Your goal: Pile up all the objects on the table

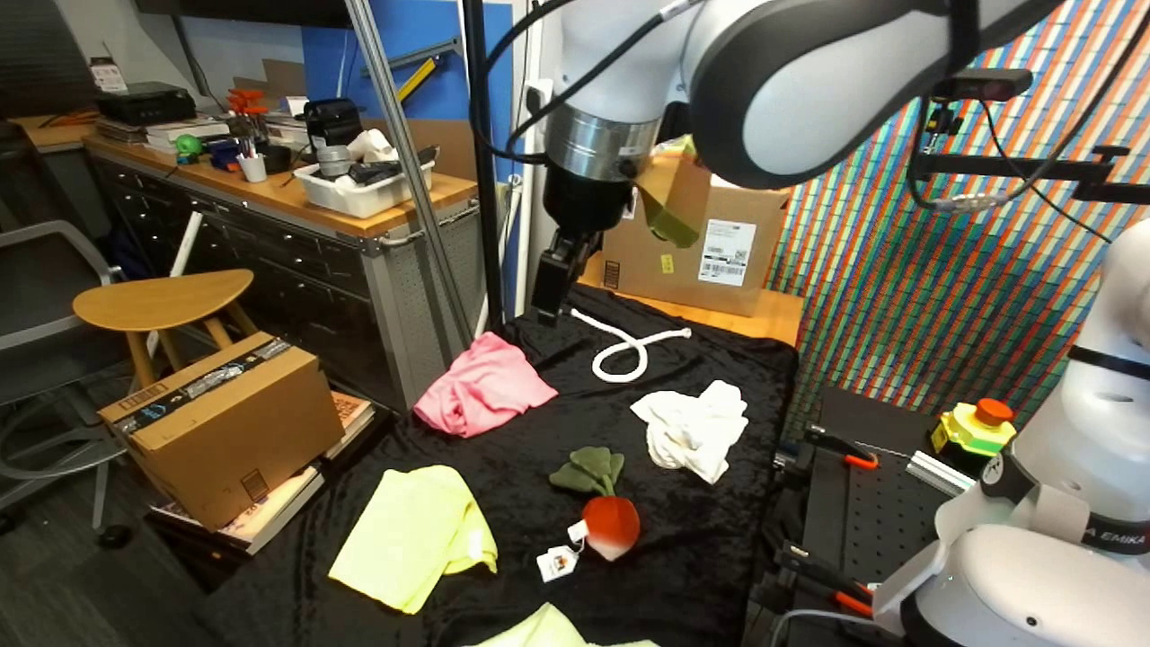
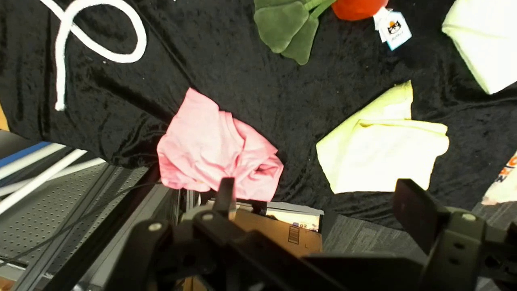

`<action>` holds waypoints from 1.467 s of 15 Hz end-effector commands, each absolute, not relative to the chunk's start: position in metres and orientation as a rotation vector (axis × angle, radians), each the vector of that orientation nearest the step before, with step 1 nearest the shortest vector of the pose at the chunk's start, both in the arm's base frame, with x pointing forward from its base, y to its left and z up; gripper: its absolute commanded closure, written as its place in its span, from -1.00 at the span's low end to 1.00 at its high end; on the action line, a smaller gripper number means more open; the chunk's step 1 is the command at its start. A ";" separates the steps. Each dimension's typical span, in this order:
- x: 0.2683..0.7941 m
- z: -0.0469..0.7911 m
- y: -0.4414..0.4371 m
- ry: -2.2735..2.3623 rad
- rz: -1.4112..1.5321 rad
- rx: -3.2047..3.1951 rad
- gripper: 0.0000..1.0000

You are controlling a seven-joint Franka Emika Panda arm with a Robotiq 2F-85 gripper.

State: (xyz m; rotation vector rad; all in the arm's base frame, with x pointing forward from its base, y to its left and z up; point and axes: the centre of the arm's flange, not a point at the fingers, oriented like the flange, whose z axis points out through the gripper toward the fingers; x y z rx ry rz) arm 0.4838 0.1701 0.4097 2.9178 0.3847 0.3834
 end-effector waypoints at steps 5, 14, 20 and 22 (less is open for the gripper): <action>0.627 0.382 0.212 0.371 0.286 2.987 -1.00; 0.717 0.292 0.230 0.267 0.218 2.991 -1.00; 0.730 0.227 0.210 0.156 0.079 3.017 -1.00; 0.727 0.212 0.202 0.115 0.042 3.026 -1.00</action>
